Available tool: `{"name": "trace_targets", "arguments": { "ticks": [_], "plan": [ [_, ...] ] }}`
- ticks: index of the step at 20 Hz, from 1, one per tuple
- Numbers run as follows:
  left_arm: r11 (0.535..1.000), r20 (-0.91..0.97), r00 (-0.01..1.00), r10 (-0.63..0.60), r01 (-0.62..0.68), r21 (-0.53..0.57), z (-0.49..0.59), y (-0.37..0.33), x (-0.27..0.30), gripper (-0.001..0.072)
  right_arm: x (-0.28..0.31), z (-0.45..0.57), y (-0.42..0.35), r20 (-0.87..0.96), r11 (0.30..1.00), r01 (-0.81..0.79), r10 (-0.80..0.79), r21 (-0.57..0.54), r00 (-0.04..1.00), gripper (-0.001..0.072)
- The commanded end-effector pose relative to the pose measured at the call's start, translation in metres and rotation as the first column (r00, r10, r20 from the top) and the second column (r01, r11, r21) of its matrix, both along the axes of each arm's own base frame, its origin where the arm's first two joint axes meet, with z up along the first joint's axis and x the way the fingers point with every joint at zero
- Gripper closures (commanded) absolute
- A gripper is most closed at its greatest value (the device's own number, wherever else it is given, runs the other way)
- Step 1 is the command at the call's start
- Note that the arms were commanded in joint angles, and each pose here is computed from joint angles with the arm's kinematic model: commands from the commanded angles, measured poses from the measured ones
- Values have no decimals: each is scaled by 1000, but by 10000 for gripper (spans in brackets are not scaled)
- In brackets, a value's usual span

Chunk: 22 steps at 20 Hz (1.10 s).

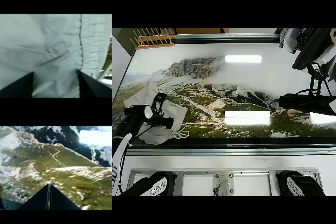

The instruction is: Fold the clothes and pants, and hang the long-sleeved shirts on hangers.

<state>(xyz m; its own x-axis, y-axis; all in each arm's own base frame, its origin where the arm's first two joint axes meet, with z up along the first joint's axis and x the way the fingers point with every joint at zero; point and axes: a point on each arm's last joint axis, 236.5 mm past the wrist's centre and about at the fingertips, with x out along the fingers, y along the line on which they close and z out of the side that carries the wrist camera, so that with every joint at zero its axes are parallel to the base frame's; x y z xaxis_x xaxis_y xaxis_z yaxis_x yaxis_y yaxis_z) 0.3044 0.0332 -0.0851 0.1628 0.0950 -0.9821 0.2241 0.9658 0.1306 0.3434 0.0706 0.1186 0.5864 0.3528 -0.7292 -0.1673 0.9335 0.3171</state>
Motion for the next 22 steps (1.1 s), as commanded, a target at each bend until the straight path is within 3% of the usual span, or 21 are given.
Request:
{"name": "trace_targets", "arguments": {
  "ticks": [1, 2, 5, 7, 10, 14, 15, 16, 17, 20, 22],
  "plan": [
    [999, -55, 998, -32, 34, 25, -17, -18, 2, 544, 0, 0, 0, -2, 1000, -1, 1, 1, 1000, 686],
    [999, -45, 998, -39, 39, 8, -9, -31, 9, 703, 0, 0, 0, -2, 1000, -1, 1, 1, 1000, 686],
    [981, 91, 984, -155, 165, -106, 49, -114, 39, 704, 0, 0, 0, -2, 1000, -1, 1, 1, 1000, 686],
    [927, 246, 935, -254, 308, -214, 104, -197, 48, 704, 0, 0, 0, -2, 1000, -1, 1, 1, 1000, 686],
    [832, 456, 843, -285, 454, -320, 174, -301, 46, 704, 0, 0, 0, -2, 1000, -1, 1, 0, 1000, 686],
    [762, 499, 801, -332, 539, -358, 193, -378, 41, 704, 0, 0, 0, -1, 1000, -1, 1, 1, 1000, 686],
    [761, 492, 804, -334, 538, -362, 190, -387, 45, 647, 0, 0, 0, -2, 1000, -1, 1, 1, 1000, 686],
    [763, 491, 805, -332, 535, -362, 188, -392, 52, 294, 0, 0, 0, -1, 1000, -1, 1, 1, 1000, 686],
    [775, 486, 822, -297, 505, -379, 188, -392, 64, 48, 0, 0, 0, -2, 1000, -1, 1, 1, 1000, 686],
    [844, 435, 890, -136, 334, -419, 191, -343, 108, 46, 0, 0, 1, -2, 1000, -1, 1, 2, 1000, 686],
    [895, 375, 927, -20, 184, -406, 182, -273, 136, 46, 0, 0, 1, -2, 1000, -2, 2, 1, 1000, 686]
  ]
}}
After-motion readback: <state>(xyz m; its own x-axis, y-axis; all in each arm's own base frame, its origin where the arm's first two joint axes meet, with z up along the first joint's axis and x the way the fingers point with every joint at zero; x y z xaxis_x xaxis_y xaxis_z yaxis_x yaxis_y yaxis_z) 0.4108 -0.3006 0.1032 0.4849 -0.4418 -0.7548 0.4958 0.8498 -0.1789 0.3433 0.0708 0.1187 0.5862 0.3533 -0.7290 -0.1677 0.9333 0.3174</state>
